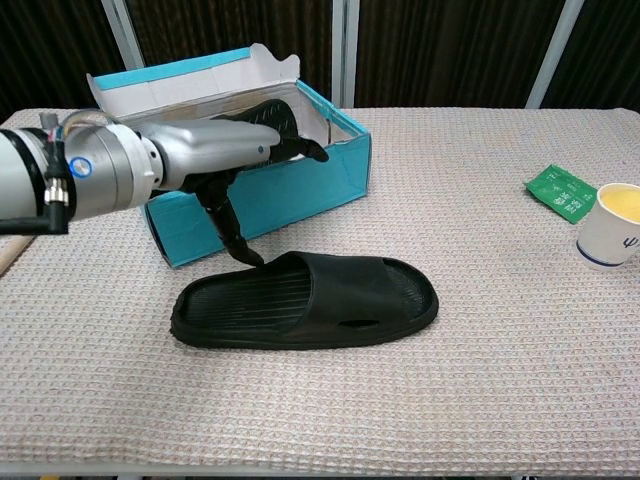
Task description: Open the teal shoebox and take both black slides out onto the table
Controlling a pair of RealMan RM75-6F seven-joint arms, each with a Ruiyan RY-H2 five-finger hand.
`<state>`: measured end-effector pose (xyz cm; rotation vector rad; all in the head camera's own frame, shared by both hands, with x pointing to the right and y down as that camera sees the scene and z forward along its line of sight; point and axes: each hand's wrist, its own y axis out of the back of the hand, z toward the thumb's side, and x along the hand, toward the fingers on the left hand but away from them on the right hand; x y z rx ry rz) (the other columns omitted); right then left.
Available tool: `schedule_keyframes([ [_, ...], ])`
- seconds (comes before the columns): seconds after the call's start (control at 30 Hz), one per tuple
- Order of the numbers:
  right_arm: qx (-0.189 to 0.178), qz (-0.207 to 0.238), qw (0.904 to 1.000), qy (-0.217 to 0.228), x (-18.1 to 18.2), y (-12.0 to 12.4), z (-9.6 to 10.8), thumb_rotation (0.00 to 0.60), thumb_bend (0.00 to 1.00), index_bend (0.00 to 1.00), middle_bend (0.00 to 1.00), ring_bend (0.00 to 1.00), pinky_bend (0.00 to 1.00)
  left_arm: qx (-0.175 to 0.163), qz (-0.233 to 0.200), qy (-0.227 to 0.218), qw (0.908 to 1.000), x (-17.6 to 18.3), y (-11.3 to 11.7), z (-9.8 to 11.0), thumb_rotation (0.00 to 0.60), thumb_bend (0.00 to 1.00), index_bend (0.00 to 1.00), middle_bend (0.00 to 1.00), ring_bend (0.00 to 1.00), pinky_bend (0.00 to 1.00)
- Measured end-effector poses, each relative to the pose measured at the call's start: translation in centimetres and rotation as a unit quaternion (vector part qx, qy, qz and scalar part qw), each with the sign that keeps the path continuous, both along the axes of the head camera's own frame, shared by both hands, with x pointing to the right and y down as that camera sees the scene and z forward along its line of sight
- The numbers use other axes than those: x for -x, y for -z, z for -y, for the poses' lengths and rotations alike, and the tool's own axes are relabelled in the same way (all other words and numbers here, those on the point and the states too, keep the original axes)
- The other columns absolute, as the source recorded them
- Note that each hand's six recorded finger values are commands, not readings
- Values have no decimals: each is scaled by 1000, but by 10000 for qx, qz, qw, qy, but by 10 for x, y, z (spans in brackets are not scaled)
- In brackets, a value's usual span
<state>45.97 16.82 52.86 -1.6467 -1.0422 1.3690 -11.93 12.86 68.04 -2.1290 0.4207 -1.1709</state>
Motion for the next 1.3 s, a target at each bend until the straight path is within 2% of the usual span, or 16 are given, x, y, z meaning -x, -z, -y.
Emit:
schedule_keyframes([
  [0.23, -12, 5, 10000, 5, 0, 1, -1, 600, 172, 48, 47, 0, 0, 105, -590, 663, 9960, 9, 27, 29, 600, 69, 19, 0, 0, 67],
  [0.33, -24, 2, 10000, 18, 0, 2, -1, 600, 173, 49, 47, 0, 0, -69, -703, 1002, 9925, 14, 32, 50, 600, 173, 83, 47, 15, 155],
  [0.43, -30, -2, 10000, 20, 1, 3, 0, 600, 172, 48, 47, 0, 0, -300, -607, 1343, 9886, 23, 26, 71, 600, 237, 116, 98, 48, 198],
  [0.53, -30, -4, 10000, 27, 1, 3, 0, 600, 172, 48, 47, 0, 0, -425, -371, 1698, 9839, 36, 13, 93, 600, 241, 118, 112, 64, 210],
  [0.67, -25, -15, 10000, 20, 1, 4, 0, 600, 172, 48, 47, 0, 0, -324, -62, 2124, 9766, 49, -6, 112, 600, 240, 118, 112, 64, 211],
  [0.77, -25, -27, 10000, 6, 0, 4, 0, 600, 173, 49, 47, 0, 0, -179, 137, 2286, 9733, 52, -20, 117, 600, 239, 118, 112, 63, 211],
  [0.93, -14, -38, 10000, -27, -2, 3, 0, 600, 172, 49, 47, 0, 0, -128, 485, 2148, 9754, 51, -39, 110, 600, 239, 117, 112, 63, 211],
  [1.3, 30, -52, 10000, -10, -1, 0, 2, 600, 172, 48, 48, 0, 0, -253, 811, 2129, 9734, 59, -54, 109, 600, 239, 118, 112, 63, 211],
])
